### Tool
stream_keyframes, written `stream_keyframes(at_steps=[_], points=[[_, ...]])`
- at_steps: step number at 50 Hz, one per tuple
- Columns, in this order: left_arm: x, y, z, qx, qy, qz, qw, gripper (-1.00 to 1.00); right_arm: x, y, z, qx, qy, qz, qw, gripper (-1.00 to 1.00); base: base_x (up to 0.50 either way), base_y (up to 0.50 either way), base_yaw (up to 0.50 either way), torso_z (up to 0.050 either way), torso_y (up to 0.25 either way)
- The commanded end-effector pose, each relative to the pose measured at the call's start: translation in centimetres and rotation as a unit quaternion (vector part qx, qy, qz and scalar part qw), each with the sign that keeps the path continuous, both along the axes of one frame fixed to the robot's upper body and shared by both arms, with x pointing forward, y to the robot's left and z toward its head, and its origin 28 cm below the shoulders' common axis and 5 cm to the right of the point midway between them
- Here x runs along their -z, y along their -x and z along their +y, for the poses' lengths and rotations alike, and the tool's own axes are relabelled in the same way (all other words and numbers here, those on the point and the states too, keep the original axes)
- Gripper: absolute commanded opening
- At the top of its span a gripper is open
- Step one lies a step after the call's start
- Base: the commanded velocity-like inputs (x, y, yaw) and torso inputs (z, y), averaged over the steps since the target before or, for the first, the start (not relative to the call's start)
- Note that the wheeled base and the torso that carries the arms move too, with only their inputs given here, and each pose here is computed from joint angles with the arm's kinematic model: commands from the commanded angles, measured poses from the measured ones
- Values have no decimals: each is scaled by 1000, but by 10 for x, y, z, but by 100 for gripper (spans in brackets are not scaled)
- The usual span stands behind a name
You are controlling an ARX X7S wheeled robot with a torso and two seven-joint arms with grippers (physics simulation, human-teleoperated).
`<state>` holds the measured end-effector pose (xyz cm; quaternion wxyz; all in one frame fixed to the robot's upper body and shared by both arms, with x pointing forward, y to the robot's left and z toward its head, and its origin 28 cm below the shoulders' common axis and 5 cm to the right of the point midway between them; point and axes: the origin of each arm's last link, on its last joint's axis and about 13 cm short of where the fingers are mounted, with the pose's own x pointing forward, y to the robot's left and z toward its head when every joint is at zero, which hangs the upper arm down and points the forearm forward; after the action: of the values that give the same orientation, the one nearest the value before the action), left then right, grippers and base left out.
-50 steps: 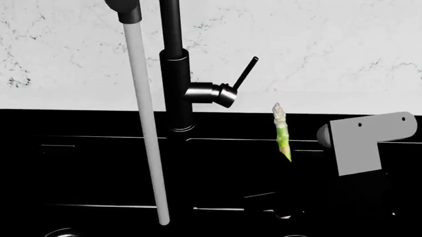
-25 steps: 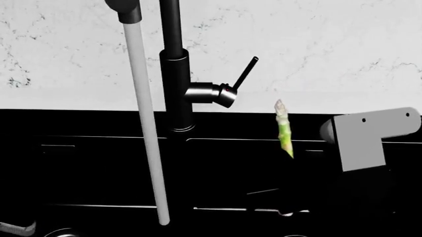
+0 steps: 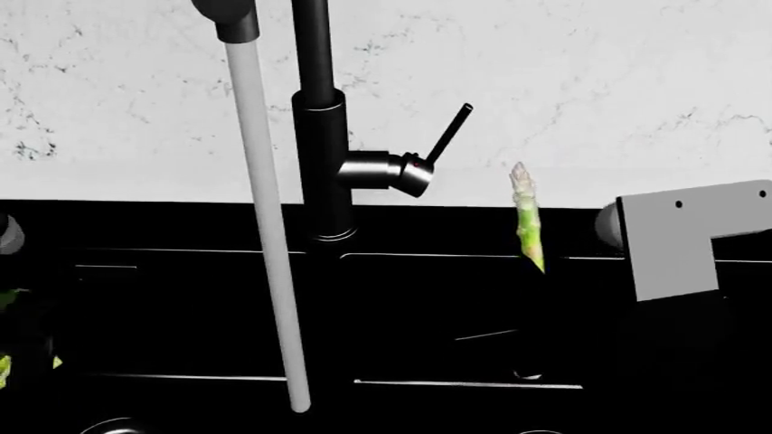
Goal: Pick the broccolis and asparaguss from the sink and place them in one bowl. Place the onion in the other bowl. Then turn off the sink faucet.
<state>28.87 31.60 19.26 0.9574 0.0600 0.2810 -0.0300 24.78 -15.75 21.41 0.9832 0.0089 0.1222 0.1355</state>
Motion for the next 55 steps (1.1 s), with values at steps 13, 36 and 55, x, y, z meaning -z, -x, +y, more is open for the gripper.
stream_keyframes(at_steps=[13,36,55], points=[[-46,21,-32,26,-11,-223,974,-100,-12,-11,7,16,25,-65,997,-100,0,0,0,0,0],[-32,29,-43,29,18,-264,964,-100,-9,-1,2,55,29,-115,991,-100,0,0,0,0,0],[-24,37,-54,45,23,-255,966,-100,7,7,4,61,17,-101,993,-100,-275,0,0,0,0]])
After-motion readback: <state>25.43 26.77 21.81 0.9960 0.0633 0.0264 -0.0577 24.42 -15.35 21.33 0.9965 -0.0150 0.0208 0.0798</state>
